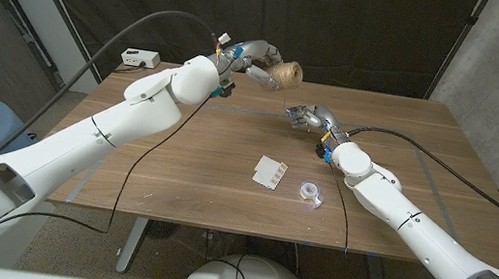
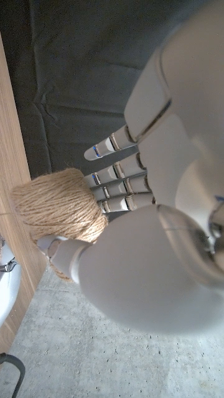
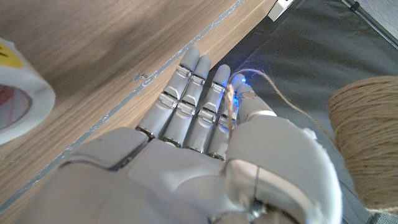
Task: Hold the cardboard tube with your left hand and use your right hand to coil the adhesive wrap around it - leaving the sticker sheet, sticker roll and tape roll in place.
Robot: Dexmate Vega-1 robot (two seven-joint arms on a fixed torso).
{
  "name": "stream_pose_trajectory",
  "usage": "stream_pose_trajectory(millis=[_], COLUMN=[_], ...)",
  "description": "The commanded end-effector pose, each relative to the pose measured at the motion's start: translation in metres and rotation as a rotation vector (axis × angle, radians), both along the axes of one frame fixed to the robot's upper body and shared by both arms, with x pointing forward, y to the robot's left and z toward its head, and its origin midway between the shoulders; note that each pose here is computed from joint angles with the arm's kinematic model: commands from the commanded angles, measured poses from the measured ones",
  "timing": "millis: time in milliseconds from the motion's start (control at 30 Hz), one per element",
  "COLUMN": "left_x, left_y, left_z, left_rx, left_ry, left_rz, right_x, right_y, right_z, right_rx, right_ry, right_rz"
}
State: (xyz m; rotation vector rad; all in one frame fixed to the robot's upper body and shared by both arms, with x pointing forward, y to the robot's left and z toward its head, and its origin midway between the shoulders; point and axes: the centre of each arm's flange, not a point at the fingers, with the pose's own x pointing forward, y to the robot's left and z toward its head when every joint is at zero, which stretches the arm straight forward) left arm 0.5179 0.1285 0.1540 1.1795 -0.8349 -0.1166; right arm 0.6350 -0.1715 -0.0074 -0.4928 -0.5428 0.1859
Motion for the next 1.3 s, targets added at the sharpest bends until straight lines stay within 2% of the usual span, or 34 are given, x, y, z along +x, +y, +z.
stream_pose_trajectory(millis=[33, 433, 800, 1067, 1300], left_x=[0.004, 0.007, 0.012, 0.017, 0.021], left_y=[-0.005, -0.005, -0.005, -0.006, -0.003], left_z=[0.001, 0.001, 0.004, 0.007, 0.009], left_rx=[0.004, -0.003, -0.015, -0.022, -0.020], left_ry=[0.011, 0.014, 0.012, 0.006, 0.007], left_rz=[0.010, 0.021, 0.029, 0.032, 0.041], right_x=[-0.010, -0.021, -0.033, -0.037, -0.039], right_y=[0.009, 0.020, 0.029, 0.034, 0.043], right_z=[-0.006, -0.013, -0.012, -0.013, -0.016], right_rx=[-0.011, -0.024, -0.048, -0.065, -0.076], right_ry=[-0.004, -0.004, -0.018, -0.022, -0.015], right_rz=[0.026, 0.055, 0.089, 0.101, 0.126])
